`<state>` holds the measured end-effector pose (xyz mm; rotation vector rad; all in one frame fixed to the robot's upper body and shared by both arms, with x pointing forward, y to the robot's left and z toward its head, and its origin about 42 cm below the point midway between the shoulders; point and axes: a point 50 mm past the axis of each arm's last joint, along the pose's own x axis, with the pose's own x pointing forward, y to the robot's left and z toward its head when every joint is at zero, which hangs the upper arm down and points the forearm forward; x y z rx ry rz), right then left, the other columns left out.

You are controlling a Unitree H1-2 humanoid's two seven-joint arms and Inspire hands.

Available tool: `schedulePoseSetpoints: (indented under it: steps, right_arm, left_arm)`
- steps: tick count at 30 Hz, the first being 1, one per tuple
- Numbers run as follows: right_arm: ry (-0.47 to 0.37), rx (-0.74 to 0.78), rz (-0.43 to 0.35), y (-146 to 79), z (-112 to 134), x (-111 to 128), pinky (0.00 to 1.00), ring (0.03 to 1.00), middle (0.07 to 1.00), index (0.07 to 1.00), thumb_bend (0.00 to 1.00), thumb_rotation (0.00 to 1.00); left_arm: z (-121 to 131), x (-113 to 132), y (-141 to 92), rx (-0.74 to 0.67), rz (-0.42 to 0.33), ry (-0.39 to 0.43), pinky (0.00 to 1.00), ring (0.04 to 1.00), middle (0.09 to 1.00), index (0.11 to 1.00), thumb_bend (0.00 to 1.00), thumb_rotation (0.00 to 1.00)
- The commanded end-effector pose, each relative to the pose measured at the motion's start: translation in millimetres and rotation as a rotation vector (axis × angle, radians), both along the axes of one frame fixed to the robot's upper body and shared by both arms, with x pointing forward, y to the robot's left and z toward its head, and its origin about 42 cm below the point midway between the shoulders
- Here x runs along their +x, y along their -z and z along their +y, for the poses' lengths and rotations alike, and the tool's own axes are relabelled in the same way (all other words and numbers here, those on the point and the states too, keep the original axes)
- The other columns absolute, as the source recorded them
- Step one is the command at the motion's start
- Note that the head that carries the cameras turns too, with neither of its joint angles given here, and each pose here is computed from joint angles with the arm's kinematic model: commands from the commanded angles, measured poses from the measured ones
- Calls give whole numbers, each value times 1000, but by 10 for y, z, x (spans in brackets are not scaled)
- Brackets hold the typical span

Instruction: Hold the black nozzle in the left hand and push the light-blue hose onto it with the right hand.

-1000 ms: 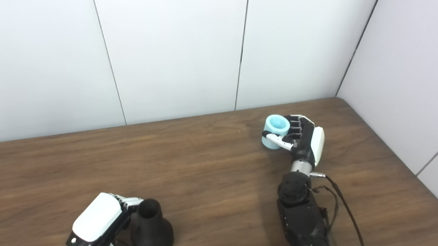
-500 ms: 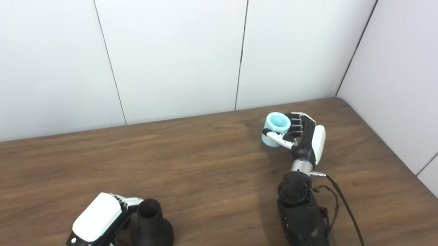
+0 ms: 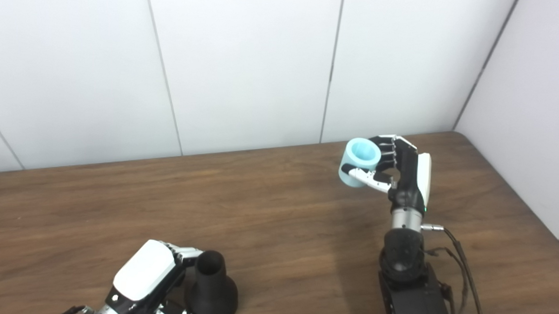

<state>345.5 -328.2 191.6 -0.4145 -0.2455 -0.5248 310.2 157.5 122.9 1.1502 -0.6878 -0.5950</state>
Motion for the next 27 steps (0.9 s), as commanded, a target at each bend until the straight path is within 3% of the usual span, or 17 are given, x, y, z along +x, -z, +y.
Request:
schedulePoseSetpoints:
  steps: [1, 11, 15, 20, 27]
  right_arm:
    - [-48, -45, -82, -280, 32, -13, 384, 426, 490, 501, 518, 0]
    - [-257, 13, -117, -605, 326, -221, 365, 426, 487, 499, 519, 0]
    - [-310, -57, -127, -703, 483, -325, 361, 419, 486, 512, 518, 0]
    - [-383, -121, -155, -677, 669, -433, 302, 386, 487, 524, 515, 0]
    - [-434, -80, -147, -575, 842, -530, 285, 381, 481, 531, 514, 0]
  left_arm:
    - [-54, -196, 288, 18, 87, 4, 153, 189, 471, 480, 525, 0]
    - [-136, -189, 299, 23, 81, 0, 145, 185, 471, 480, 525, 0]
    - [-160, -182, 306, 26, 87, -5, 144, 183, 471, 480, 525, 0]
    - [-174, -182, 310, 28, 87, -6, 133, 172, 471, 480, 525, 0]
    - [-187, -180, 324, 29, 90, -4, 135, 174, 471, 480, 525, 0]
